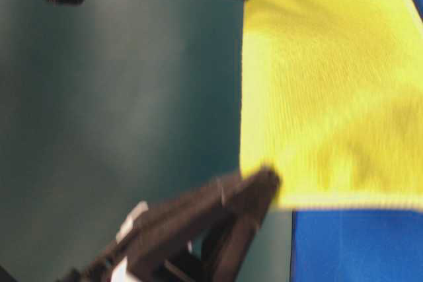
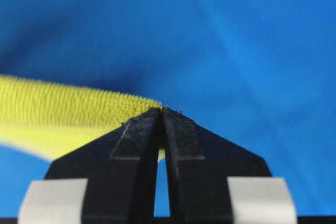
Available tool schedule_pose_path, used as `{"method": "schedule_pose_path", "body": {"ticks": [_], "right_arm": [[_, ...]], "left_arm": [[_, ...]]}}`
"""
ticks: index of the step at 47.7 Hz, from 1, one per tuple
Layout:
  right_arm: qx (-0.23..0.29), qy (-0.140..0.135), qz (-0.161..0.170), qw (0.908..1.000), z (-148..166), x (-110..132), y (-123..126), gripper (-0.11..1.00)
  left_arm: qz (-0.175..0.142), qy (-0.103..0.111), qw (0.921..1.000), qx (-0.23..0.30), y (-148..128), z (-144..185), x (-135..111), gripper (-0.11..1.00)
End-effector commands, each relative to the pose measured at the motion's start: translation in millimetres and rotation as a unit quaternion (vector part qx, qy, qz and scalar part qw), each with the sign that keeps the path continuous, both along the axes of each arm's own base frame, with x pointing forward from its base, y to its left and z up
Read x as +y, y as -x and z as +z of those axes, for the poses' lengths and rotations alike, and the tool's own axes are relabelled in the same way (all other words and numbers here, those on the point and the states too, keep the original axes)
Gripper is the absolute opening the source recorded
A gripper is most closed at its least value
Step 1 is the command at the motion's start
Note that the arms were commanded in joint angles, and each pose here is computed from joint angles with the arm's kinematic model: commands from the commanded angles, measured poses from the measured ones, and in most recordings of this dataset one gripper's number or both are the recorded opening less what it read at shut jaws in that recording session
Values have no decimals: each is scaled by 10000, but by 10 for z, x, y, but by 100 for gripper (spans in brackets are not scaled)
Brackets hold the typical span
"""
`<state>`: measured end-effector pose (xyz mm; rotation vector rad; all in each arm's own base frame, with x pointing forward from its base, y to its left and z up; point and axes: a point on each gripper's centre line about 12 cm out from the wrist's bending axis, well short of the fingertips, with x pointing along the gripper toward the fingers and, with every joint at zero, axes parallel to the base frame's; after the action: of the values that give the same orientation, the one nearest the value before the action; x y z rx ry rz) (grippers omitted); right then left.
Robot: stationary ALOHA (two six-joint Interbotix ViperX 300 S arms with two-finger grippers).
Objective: Fold the yellow towel.
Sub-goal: 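Lift the folded strip and swing the right gripper up, rotating it vertical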
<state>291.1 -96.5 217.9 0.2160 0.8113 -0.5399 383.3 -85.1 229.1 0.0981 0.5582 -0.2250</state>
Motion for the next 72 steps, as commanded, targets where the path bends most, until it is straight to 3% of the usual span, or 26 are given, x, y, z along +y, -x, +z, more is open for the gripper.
{"method": "schedule_pose_path", "body": {"ticks": [1,11,25,36,59,65,72], "right_arm": [[-242,215,-32,9995,128,-173,-129,2],[-526,448,128,9975,209,-342,-436,2],[-583,539,180,9967,248,-400,-585,2],[-555,536,87,9970,240,-419,-450,2],[-370,559,-149,9976,200,-297,175,2],[-288,541,-149,9980,153,-298,177,2],[-350,470,69,9983,40,-307,0,2]], "left_arm": [[-299,-126,9986,-425,-142,181,-179,3],[-541,-507,9956,-580,-399,116,-258,3],[-555,-542,9958,-478,-467,-8,-276,3],[-564,-543,9932,-862,-613,89,-312,3],[-385,-486,9909,-1197,-1426,-34,-361,3],[-371,-490,9915,-1142,-1506,-124,-363,3],[-280,-383,9939,-993,-1419,-189,-309,3]]}}
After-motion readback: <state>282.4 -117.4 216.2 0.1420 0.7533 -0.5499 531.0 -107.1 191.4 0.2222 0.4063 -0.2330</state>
